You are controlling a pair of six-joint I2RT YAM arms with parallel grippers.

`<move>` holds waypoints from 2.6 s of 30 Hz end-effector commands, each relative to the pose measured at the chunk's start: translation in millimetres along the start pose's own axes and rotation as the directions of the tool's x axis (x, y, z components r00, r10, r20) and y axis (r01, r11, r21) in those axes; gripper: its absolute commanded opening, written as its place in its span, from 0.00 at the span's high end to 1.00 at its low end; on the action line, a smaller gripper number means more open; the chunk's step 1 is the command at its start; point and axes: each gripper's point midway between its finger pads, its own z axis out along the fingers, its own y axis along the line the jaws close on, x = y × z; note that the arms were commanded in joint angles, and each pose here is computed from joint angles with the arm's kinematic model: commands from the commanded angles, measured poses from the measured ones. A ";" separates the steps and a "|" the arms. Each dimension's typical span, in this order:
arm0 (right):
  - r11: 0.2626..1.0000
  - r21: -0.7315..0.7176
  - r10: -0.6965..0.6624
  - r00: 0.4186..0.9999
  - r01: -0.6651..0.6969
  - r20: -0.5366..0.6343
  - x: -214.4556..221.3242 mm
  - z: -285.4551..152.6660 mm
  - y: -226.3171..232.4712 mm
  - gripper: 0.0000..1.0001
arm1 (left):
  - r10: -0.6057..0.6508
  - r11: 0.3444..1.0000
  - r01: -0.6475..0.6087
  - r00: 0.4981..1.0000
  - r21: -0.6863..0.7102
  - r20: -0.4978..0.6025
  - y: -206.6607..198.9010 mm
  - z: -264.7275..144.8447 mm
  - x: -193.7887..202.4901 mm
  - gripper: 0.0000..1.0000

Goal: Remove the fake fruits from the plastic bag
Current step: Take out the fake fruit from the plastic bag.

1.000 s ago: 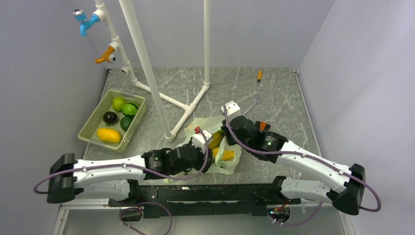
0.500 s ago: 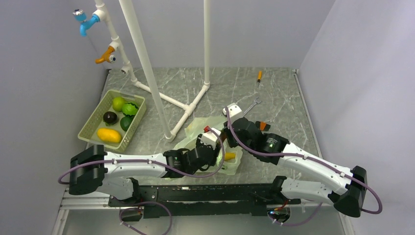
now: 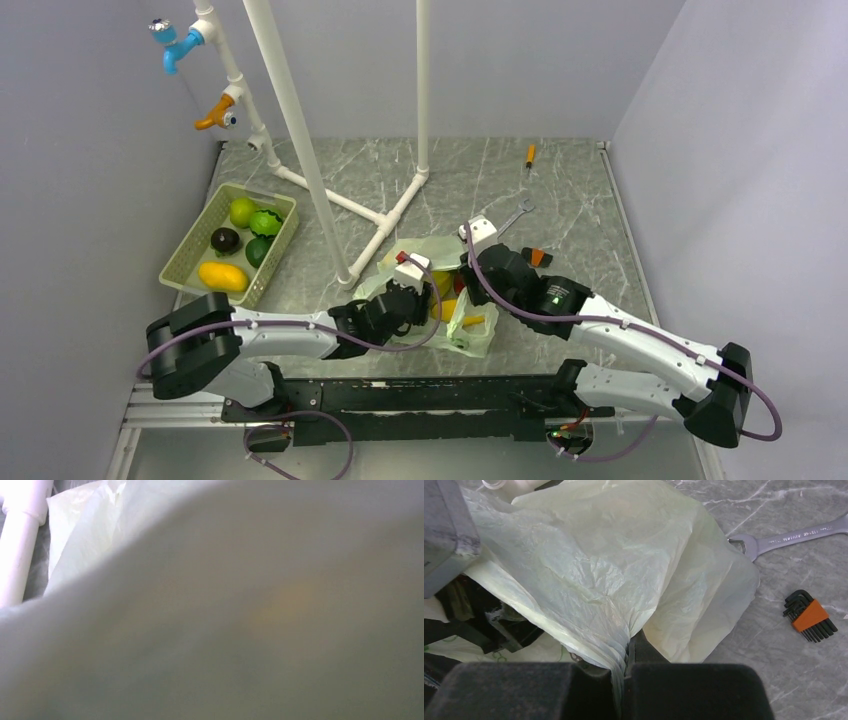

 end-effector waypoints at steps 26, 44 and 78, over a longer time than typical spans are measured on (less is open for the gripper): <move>0.998 -0.044 0.050 0.999 -0.050 0.000 7.9 -0.5 5.3 1.00 | 0.173 0.980 -0.180 0.981 -0.082 -0.085 11.2 77.0 29.0 0.01; 0.997 -0.049 0.061 0.998 -0.062 -0.022 15.6 5.3 8.4 1.00 | 0.122 0.990 -0.116 0.989 0.081 -0.079 -17.7 55.4 5.3 0.57; 0.993 0.062 0.101 0.995 -0.100 -0.019 24.9 12.9 -9.6 1.00 | -0.032 0.943 -0.012 0.992 0.332 0.125 21.8 -194.9 -141.3 0.56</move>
